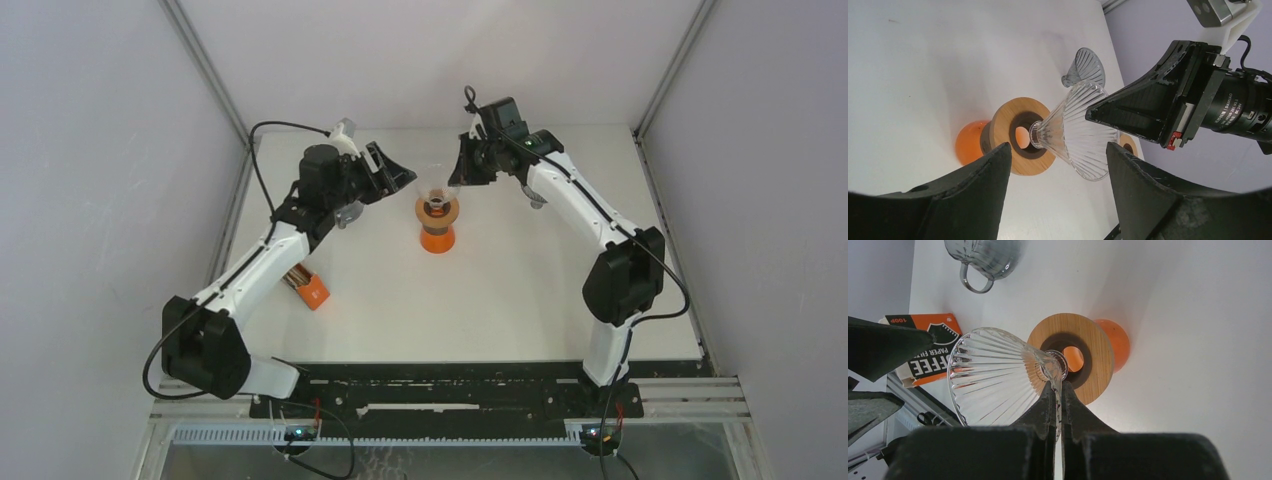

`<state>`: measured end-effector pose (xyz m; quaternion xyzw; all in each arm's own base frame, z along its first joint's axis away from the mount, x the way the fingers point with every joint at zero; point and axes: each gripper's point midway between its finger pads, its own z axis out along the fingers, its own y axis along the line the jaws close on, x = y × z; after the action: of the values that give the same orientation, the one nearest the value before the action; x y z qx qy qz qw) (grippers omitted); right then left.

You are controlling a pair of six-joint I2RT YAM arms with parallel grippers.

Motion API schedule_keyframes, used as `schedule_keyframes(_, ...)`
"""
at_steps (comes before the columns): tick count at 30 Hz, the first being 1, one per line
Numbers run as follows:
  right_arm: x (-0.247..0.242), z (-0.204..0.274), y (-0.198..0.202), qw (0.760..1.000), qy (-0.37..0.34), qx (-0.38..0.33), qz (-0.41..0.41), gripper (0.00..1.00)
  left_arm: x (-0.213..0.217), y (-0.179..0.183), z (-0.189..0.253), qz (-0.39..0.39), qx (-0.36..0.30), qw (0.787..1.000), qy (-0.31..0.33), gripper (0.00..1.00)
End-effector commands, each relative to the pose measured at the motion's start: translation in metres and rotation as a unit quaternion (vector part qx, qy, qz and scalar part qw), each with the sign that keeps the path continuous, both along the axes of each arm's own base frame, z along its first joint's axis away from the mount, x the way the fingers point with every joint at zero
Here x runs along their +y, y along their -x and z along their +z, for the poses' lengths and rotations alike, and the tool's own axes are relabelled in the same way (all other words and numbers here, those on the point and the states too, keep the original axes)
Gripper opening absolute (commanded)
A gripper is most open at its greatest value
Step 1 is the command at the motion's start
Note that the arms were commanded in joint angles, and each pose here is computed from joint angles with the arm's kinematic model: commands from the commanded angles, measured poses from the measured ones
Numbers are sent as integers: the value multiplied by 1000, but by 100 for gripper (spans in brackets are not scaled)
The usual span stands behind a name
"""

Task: Place the coffee filter in the dripper
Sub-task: Place the coffee dripper in the dripper holder.

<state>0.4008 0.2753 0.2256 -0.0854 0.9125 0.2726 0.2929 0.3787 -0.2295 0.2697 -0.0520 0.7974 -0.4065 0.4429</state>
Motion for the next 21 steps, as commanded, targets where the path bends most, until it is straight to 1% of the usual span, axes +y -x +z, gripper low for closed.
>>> schedule_keyframes(1,8,22,-10,999,-9,-40,7,0,-14,-9,36,-22,-37,999,24,72)
schedule_keyframes(3,9,19,-12,999,-8,-39,7,0,-18,-11,33,-29,-31,999,22,69)
schedule_keyframes(13,10,6,-15,1000,3,-27,8,0,-29,-21,15,-46,-8,999,8,62)
schedule_keyframes(19,12,1,-13,1000,5,-22,12,0,-32,-22,3,-51,7,999,1,50)
schedule_keyframes(21,12,0,-14,1000,5,-20,11,0,-33,-22,-1,-52,11,999,-2,47)
